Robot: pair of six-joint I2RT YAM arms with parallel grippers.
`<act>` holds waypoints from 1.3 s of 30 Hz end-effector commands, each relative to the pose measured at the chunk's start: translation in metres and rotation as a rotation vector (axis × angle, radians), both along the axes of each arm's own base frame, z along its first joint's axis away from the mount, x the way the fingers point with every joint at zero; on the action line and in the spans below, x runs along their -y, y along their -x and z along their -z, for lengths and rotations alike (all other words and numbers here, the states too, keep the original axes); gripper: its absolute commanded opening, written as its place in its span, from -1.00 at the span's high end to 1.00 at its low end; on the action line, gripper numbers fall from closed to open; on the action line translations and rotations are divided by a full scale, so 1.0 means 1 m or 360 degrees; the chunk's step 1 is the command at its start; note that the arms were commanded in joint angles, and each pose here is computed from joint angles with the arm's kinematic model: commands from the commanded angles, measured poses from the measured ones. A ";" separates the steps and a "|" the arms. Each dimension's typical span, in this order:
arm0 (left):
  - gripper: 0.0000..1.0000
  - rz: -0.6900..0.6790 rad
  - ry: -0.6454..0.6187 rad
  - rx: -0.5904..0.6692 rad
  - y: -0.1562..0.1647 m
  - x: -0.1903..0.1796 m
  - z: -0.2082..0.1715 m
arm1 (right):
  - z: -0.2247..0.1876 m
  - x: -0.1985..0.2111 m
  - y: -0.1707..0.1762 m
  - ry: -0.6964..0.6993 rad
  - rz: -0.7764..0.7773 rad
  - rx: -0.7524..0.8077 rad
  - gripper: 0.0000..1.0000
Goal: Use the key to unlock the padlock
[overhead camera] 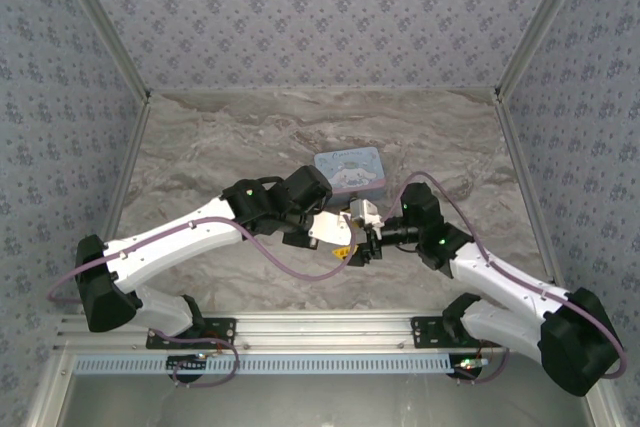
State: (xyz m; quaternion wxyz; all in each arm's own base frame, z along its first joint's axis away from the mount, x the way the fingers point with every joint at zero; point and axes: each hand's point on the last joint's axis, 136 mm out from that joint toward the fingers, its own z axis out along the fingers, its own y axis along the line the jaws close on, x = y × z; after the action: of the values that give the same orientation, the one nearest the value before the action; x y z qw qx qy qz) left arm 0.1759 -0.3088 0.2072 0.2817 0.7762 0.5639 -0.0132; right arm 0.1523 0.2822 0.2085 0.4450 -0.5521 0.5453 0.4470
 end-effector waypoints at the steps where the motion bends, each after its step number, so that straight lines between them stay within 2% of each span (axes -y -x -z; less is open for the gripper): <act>1: 1.00 0.0026 0.0010 0.0030 0.002 -0.001 -0.005 | -0.013 -0.001 0.005 -0.0046 -0.0034 0.0075 -0.30; 15: 1.00 0.0018 -0.0003 0.0034 0.001 -0.001 -0.002 | -0.001 0.010 0.016 -0.0010 -0.0005 0.0044 -0.24; 21: 1.00 0.0019 0.0004 0.0031 0.002 -0.001 -0.003 | -0.003 0.015 -0.005 -0.0002 0.0207 0.0176 -0.24; 28: 1.00 0.0026 0.0004 0.0022 0.003 0.000 -0.004 | -0.003 0.012 -0.018 0.0031 0.0305 0.0252 0.10; 31: 1.00 0.0024 -0.0002 0.0020 0.003 0.000 -0.003 | 0.000 0.009 -0.017 0.0056 0.0290 0.0252 0.18; 39: 1.00 0.0028 0.0005 0.0018 0.003 0.000 -0.005 | -0.002 0.005 -0.022 0.0034 0.0324 0.0257 0.22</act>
State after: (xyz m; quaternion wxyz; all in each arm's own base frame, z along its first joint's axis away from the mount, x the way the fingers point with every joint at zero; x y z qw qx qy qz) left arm 0.1772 -0.3074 0.2056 0.2805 0.7757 0.5653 -0.0080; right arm 0.1690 0.2745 0.2000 0.5045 -0.5370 0.5751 0.3555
